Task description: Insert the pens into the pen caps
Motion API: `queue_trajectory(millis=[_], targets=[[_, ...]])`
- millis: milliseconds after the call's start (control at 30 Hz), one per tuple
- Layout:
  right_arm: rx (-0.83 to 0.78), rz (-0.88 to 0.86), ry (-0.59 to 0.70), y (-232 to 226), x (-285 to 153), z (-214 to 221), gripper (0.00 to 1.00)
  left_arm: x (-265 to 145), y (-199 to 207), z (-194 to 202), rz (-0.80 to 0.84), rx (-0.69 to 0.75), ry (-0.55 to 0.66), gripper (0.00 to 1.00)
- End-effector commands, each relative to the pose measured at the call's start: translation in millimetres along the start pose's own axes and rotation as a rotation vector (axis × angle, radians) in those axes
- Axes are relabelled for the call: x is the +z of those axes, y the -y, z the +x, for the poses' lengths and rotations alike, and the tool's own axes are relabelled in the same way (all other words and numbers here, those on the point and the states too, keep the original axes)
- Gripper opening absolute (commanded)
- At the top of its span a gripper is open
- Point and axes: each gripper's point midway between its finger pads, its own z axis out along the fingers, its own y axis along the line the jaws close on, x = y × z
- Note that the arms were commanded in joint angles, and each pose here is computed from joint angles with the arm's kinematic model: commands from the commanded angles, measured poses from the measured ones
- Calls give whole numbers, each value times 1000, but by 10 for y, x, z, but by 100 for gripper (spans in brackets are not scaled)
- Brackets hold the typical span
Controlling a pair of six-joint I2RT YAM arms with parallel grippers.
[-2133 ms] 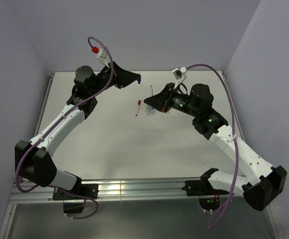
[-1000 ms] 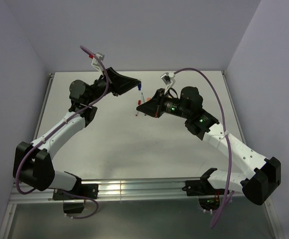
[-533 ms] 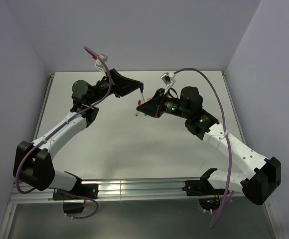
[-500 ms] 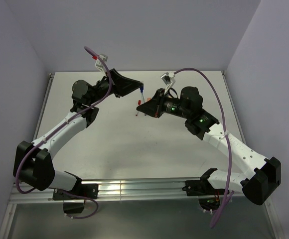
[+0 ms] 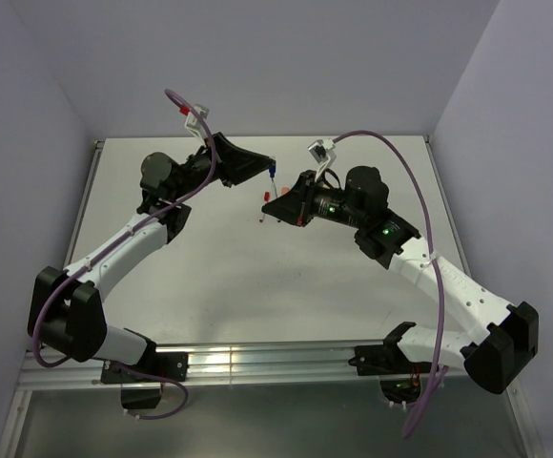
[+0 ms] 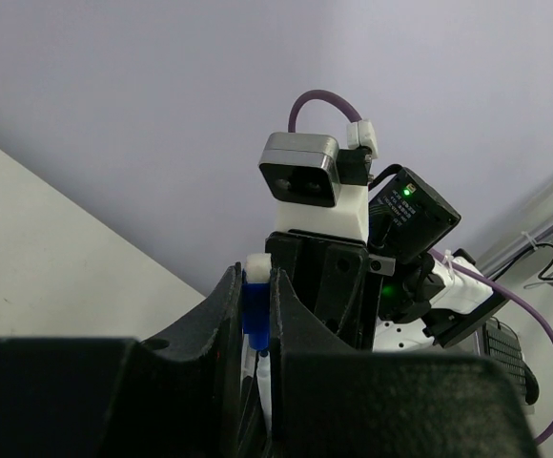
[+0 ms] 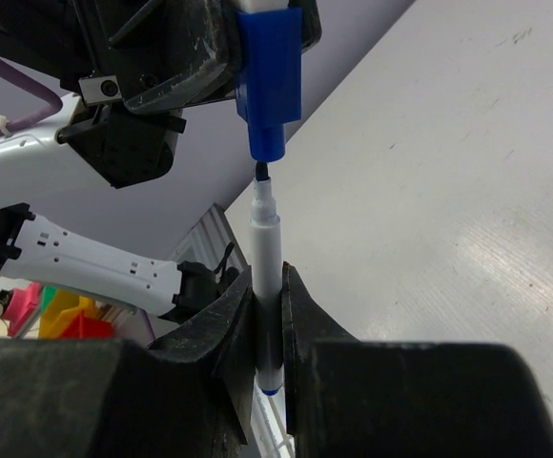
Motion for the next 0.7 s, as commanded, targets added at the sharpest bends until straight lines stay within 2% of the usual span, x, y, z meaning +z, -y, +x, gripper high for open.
queue_trajectory(millis=[0,667], targets=[[-64,-43,61,-227,-73,-224,0,24,142,-59,47,53,4,0],[-78,6,122,-177,-148,-338,0,82,191,58,65,48,-32,0]])
